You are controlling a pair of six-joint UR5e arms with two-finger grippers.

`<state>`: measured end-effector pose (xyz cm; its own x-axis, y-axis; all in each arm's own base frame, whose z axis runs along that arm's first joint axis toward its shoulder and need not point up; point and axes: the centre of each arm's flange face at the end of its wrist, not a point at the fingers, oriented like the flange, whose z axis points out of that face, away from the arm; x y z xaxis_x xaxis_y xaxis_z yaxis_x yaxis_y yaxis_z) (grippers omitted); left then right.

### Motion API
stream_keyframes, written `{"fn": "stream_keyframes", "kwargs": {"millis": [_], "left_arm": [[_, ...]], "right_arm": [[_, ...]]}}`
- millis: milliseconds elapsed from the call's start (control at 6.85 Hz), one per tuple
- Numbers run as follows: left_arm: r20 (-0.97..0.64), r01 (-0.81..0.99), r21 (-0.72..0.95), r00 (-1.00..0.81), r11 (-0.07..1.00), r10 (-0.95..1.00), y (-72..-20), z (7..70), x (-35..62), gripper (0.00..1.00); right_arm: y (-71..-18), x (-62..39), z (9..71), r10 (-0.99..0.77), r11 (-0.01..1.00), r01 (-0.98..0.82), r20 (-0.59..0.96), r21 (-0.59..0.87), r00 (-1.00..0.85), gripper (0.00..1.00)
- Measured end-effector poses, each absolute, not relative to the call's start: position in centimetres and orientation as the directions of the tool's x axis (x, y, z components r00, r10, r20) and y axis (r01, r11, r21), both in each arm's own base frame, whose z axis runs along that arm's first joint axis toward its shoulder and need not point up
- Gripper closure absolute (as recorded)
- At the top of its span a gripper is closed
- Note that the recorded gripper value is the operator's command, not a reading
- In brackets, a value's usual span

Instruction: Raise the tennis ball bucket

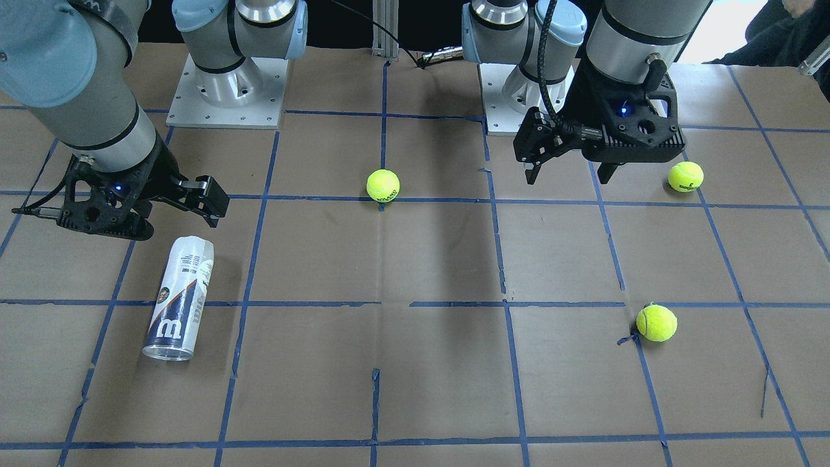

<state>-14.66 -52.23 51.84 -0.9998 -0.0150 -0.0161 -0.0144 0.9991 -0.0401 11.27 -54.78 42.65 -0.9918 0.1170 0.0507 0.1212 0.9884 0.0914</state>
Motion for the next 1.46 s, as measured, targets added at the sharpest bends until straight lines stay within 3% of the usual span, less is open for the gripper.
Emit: {"fn": "stream_keyframes", "kwargs": {"millis": [1461], "left_arm": [[-0.015,-0.014,-0.039,-1.000,0.999,-0.014,-52.4,51.8,-14.7,0.00]], "right_arm": [[-55.4,11.5,44.1,0.109,0.994,0.109,-0.022,0.014,-0.994,0.00]]}}
